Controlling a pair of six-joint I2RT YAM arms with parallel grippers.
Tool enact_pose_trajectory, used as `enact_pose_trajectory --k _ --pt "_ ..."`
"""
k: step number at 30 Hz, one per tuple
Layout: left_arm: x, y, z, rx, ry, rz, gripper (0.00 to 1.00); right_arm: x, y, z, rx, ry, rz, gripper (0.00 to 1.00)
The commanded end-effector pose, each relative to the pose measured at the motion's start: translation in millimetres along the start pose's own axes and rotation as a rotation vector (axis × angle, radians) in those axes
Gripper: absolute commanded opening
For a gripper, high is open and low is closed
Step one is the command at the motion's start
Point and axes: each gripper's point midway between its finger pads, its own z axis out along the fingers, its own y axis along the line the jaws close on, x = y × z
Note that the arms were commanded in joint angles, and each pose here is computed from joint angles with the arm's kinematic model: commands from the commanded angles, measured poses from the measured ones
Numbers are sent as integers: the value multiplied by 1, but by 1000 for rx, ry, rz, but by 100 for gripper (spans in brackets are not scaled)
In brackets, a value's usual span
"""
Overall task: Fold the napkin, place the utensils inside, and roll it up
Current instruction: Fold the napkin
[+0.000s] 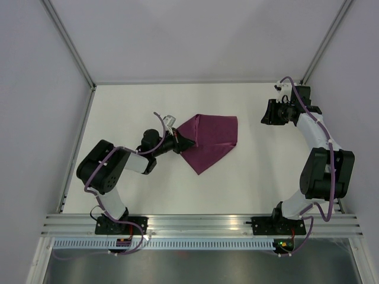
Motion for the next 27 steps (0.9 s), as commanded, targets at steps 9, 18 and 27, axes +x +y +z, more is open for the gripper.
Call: enact_pose_trajectory --k 9,18,27 --pt "45 -12 2 56 148 108 2 2 -3 4 3 10 -8 40" --pt "74 -15 1 34 228 152 2 2 -3 6 4 12 -9 40" --pt "93 -17 2 24 289 202 3 4 -3 8 9 22 -12 40"
